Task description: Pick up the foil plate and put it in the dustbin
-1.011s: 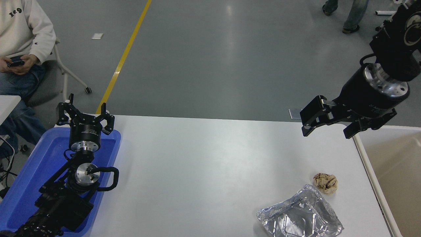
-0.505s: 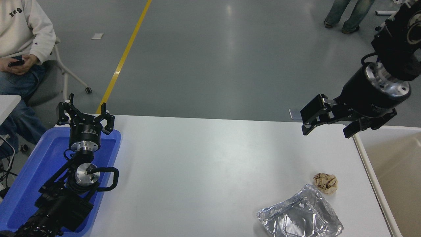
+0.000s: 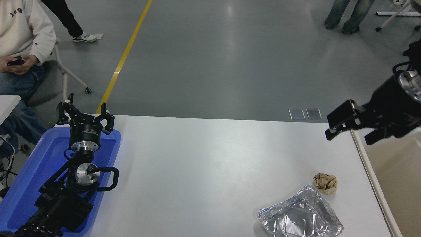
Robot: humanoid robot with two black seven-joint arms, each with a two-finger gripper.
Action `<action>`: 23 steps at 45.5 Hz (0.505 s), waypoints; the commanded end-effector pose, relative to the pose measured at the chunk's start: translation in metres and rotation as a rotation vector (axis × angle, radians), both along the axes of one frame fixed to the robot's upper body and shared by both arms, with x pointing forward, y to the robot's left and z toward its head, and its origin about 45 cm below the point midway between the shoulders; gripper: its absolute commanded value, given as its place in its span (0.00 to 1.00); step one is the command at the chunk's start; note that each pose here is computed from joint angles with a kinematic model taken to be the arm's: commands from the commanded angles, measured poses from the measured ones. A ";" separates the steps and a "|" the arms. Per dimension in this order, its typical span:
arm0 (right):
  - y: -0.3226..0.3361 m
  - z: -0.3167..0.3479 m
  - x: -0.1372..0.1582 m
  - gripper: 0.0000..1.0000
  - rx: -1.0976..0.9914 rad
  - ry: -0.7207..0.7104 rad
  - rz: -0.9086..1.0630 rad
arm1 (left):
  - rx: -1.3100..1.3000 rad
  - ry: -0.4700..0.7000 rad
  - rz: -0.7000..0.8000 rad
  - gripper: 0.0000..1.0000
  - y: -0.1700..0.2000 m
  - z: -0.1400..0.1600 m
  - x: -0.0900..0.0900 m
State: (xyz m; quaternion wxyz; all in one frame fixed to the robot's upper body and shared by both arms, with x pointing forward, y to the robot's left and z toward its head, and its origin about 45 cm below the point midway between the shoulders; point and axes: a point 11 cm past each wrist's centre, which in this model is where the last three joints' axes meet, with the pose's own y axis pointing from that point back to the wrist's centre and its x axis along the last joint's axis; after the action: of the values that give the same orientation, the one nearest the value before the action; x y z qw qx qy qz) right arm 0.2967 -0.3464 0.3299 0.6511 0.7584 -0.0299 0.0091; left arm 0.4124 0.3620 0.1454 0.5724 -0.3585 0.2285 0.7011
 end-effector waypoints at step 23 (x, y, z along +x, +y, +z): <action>-0.054 -0.152 -0.040 0.99 -0.086 -0.216 0.188 | 0.000 0.000 0.000 0.99 0.000 0.000 0.000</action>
State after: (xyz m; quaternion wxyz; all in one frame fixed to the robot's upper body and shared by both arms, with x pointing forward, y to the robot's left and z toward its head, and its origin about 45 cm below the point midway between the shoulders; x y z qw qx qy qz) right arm 0.2707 -0.3872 0.2154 0.6717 0.7327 -0.0297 0.1055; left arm 0.4124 0.3619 0.1453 0.5724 -0.3584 0.2285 0.7011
